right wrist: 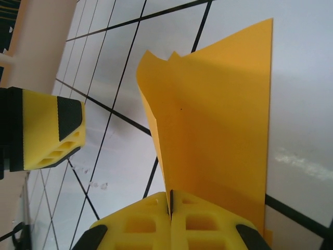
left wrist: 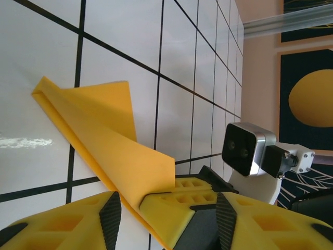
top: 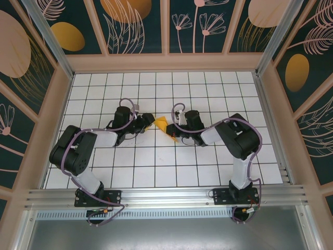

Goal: Fold a paper plane with a square sheet of paper (pick it up from the middle)
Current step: Fold the wing for the fifth time at the center of the table.

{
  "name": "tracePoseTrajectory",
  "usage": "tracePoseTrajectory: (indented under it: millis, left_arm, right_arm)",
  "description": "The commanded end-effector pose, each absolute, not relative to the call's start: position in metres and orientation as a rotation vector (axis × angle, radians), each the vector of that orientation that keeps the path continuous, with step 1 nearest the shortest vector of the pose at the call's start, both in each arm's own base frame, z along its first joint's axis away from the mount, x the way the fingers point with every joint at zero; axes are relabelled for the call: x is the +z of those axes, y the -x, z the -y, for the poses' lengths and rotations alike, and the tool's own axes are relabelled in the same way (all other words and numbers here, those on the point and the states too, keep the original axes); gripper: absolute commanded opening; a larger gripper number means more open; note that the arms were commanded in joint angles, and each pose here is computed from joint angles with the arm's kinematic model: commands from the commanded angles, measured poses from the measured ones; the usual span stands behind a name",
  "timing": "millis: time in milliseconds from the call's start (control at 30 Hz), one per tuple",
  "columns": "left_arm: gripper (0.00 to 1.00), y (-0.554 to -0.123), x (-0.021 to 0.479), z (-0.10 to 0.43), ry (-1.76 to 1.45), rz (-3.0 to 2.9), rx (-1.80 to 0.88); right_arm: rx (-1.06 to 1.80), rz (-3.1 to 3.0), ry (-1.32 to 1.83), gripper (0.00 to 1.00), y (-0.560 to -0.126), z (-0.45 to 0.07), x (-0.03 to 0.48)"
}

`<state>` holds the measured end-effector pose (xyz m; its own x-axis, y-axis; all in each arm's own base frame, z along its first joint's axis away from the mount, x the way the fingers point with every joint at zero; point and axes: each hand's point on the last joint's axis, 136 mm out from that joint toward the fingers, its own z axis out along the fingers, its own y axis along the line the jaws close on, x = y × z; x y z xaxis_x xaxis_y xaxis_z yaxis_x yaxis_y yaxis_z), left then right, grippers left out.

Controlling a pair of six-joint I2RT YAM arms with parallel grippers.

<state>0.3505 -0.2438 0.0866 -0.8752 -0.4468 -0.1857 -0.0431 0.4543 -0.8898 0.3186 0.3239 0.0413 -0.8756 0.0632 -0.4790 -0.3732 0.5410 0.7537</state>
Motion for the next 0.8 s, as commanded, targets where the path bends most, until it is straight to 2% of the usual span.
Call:
tracePoseTrajectory:
  millis: [0, 433, 767]
  left_arm:
    - [0.53, -0.347, 0.09, 0.252, 0.333, -2.284, -1.439]
    - [0.41, -0.341, 0.074, 0.268, 0.282, -2.311, -1.493]
    - [0.37, -0.34, 0.067, 0.278, 0.243, -2.332, -1.518]
  right_arm:
    - [1.358, -2.321, 0.23, 0.0, -0.321, -0.329, 0.047]
    - [1.428, -2.382, 0.084, 0.0, -0.32, -0.321, 0.033]
    - [1.428, -2.42, 0.022, 0.0, -0.319, -0.314, 0.023]
